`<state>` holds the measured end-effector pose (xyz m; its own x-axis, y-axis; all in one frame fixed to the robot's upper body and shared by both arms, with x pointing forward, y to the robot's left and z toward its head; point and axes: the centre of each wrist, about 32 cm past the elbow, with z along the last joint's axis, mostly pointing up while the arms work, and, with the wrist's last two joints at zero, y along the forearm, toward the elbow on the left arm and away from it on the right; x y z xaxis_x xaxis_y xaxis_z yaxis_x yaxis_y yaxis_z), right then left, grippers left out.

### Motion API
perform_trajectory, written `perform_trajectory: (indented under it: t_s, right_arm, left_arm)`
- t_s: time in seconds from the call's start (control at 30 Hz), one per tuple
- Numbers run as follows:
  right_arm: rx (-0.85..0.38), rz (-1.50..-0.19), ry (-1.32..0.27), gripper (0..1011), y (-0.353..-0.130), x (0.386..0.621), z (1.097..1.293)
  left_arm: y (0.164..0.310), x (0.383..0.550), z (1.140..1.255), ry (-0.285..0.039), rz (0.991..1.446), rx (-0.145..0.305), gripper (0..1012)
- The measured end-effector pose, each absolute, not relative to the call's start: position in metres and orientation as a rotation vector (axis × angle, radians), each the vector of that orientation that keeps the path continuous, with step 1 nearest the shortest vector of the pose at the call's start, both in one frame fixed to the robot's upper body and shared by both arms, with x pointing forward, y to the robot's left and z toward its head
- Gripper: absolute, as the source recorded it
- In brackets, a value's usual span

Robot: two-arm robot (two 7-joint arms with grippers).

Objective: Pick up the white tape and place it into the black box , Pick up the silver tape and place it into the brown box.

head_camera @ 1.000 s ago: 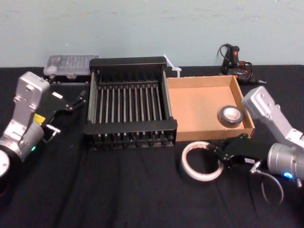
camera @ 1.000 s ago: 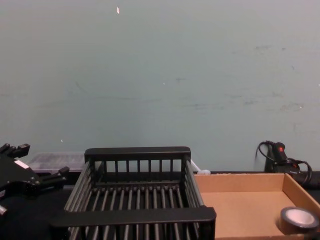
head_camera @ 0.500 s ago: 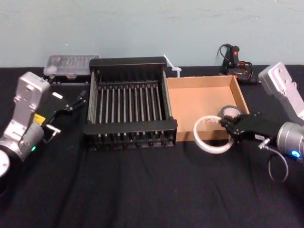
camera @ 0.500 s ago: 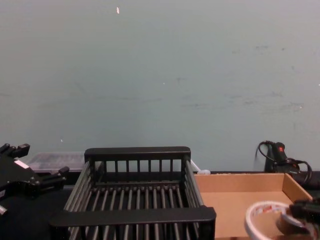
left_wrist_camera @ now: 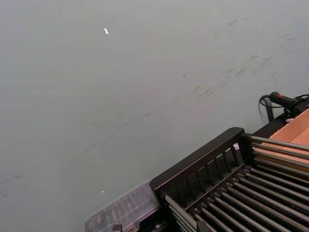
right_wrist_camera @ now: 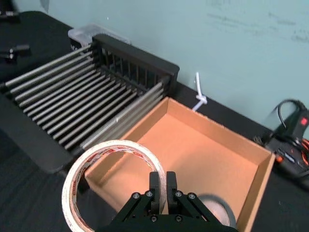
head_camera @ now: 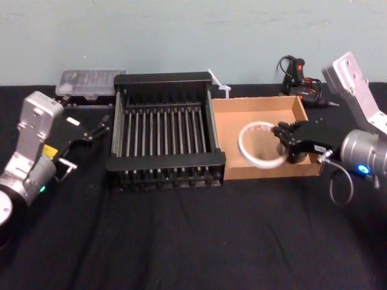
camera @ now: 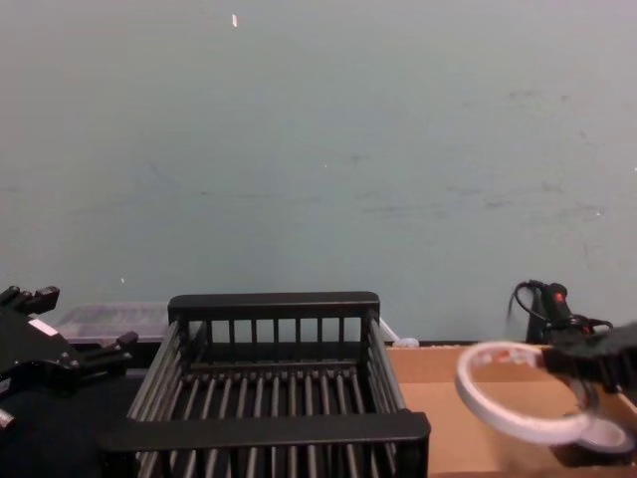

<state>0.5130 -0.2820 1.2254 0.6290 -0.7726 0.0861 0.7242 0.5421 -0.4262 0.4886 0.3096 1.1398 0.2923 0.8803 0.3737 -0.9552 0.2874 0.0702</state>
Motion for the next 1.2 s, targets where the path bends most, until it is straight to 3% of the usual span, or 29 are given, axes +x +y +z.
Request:
perform_trajectory:
  t_s: [0.6, 1.2]
  right_arm:
    - [-0.411, -0.79, 0.057, 93, -0.242, 0.551, 1.239]
    - [-0.397, -0.685, 0.026, 93, -0.197, 0.572, 1.239]
  left_arm:
    - [0.31, 0.489, 1.14, -0.285, 1.248, 0.304, 1001]
    - [0.31, 0.489, 1.14, -0.285, 1.248, 0.304, 1001]
